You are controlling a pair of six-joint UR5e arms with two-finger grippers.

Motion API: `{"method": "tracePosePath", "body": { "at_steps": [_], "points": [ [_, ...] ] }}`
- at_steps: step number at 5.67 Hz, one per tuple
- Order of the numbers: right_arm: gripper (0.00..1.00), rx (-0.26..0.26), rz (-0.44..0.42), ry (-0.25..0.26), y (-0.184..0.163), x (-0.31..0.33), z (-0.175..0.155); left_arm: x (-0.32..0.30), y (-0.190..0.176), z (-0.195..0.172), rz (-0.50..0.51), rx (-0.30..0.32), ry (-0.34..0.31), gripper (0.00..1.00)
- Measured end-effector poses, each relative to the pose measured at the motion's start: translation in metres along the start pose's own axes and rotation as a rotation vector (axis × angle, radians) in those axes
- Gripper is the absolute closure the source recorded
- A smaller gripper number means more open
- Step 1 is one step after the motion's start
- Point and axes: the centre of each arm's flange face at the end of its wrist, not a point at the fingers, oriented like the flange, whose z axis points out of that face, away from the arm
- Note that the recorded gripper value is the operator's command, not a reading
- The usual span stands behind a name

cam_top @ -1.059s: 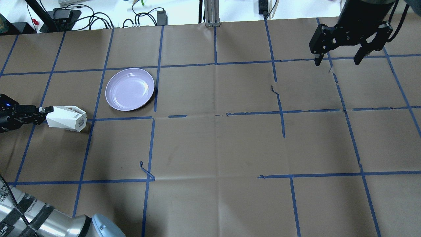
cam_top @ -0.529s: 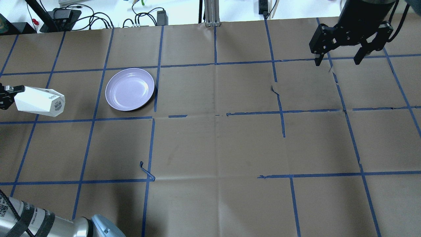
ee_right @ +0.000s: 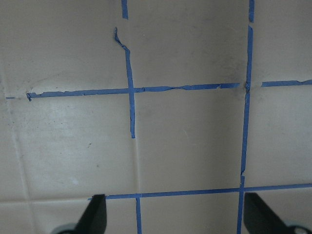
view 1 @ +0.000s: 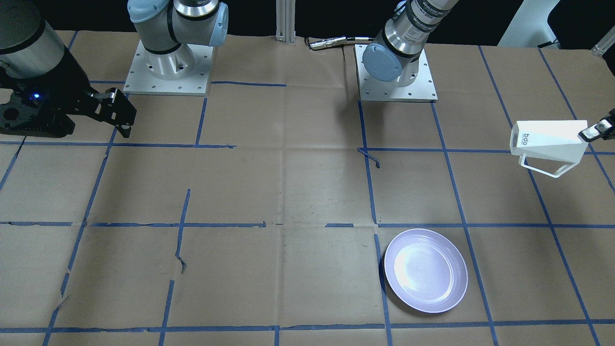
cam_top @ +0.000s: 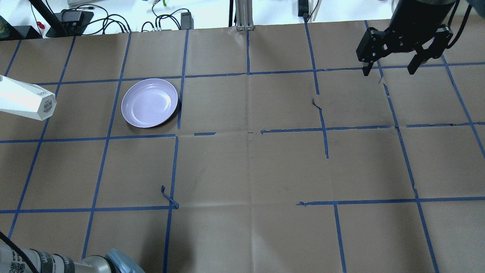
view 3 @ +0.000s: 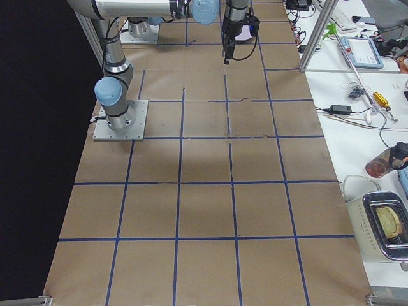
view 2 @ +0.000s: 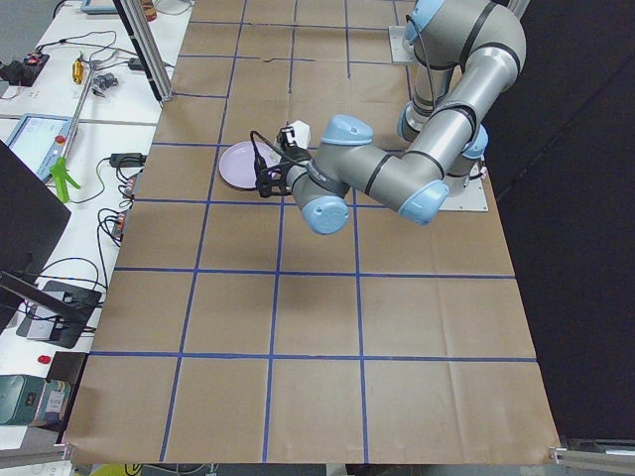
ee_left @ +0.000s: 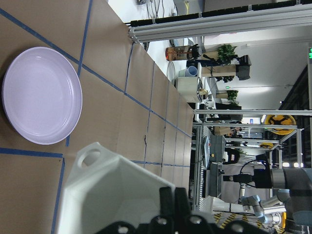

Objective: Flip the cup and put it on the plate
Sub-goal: 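Lift the mug with the left gripper and rotate it upright, then carry the upright mug over the plate and lower it onto it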

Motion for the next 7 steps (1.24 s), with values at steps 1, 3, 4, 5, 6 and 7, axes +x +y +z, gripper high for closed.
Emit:
{"method": "tracePosePath", "body": {
  "at_steps": [1,3,4,5,6,7],
  "points": [
    [0.00,0.000,0.000,0.000,0.000,0.000,0.000,0.039,-0.010,0.028,0.009,-0.047,-0.170,1.00],
    [0.00,0.000,0.000,0.000,0.000,0.000,0.000,0.116,-0.039,0.138,0.068,-0.092,-0.605,1.00],
    [0.00,0.000,0.000,0.000,0.000,0.000,0.000,0.149,-0.041,0.206,0.131,-0.061,-0.804,1.00],
    [0.00,0.000,0.000,0.000,0.000,0.000,0.000,0.172,-0.032,0.270,0.198,-0.007,-0.963,1.00],
    [0.00,0.000,0.000,0.000,0.000,0.000,0.000,0.179,-0.018,0.317,0.260,0.046,-1.052,1.00],
    [0.00,0.000,0.000,0.000,0.000,0.000,0.000,0.166,-0.010,0.348,0.302,0.084,-1.083,1.00]
  ]
}}
